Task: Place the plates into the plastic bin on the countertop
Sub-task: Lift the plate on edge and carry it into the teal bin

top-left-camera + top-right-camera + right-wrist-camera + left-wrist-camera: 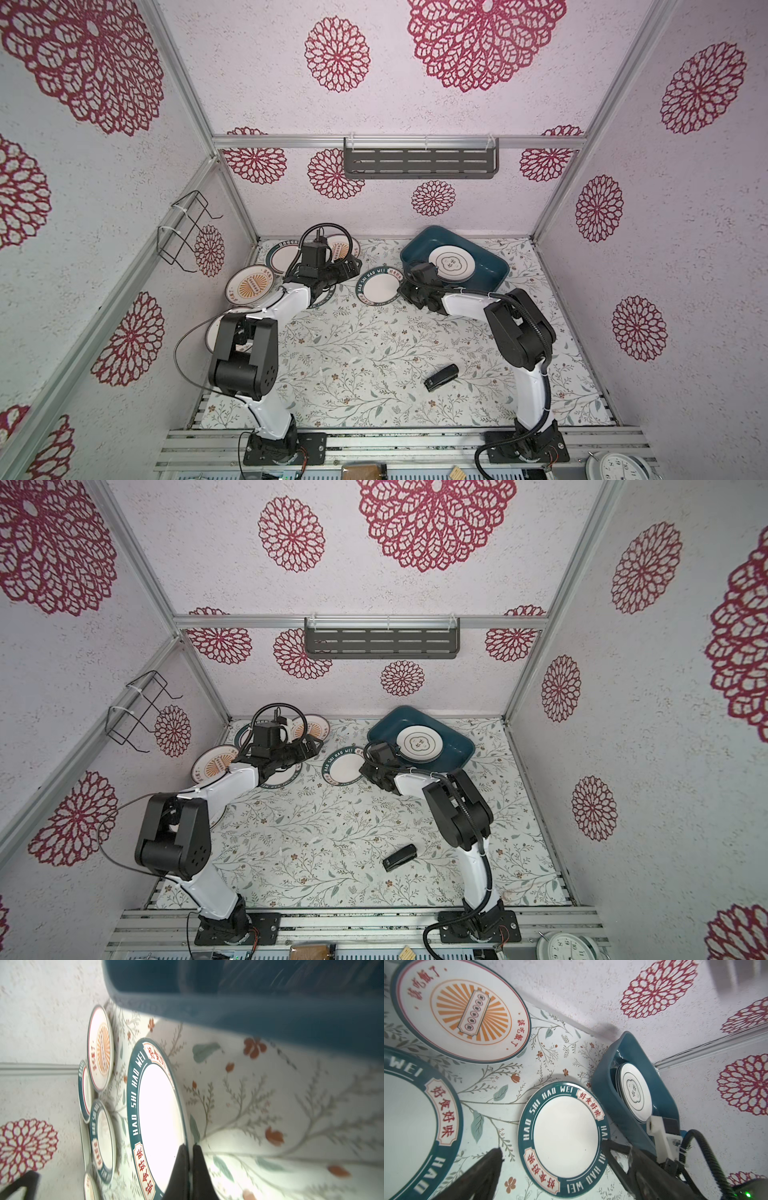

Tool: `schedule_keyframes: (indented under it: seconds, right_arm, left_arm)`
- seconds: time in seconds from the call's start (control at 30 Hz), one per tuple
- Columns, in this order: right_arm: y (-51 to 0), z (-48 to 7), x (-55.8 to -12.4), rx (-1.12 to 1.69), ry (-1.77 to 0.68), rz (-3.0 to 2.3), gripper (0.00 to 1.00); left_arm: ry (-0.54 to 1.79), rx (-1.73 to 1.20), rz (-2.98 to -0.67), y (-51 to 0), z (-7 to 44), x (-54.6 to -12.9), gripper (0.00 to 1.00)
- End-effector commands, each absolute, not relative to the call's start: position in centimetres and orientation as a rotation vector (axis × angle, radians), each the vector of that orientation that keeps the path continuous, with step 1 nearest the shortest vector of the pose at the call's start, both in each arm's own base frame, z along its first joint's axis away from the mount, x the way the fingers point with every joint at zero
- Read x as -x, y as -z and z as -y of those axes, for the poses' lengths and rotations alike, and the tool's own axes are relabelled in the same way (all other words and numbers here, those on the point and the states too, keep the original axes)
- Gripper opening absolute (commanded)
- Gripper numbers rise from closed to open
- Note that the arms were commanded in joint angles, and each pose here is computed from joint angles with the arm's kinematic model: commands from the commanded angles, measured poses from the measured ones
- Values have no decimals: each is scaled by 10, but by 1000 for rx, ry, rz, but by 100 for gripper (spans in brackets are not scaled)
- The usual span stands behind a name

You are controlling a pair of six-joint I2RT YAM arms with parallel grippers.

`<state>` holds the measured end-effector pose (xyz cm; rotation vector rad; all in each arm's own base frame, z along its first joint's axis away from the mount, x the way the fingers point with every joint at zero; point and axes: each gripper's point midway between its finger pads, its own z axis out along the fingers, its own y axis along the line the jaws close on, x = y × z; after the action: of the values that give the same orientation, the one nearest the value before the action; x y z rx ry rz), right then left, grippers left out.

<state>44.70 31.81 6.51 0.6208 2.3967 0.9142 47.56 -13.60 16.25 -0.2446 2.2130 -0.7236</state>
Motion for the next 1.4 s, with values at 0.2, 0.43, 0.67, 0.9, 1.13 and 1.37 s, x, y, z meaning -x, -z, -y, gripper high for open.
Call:
schedule_keyframes:
  seconds: [0.2,0.43,0.67,0.9,1.13,1.37]
  right_arm:
    - [-145,-336,-413,-460,-1223,-2284,0]
    - [-197,-323,-397,-364,-1218,-2198,0]
    - [-227,-299,-383,-353,-1174,-2130,0]
    - [-242,-264,-381,-406,-1118,-2077,0]
    - [-249,-212,-383,-493,-1025,-2032,0]
    - [-252,-165,-394,-582,-953,-1985,0]
  left_arm:
    - [629,186,-2192,-192,120,-438,97]
    - [560,118,-2189,-210,111,-413,97]
    - [673,63,-2128,-231,135,-399,97]
    - [724,-32,-2071,-245,171,-398,97]
    - [766,-56,-2059,-246,190,-411,97]
    - [837,-102,-2074,-239,221,-432,97]
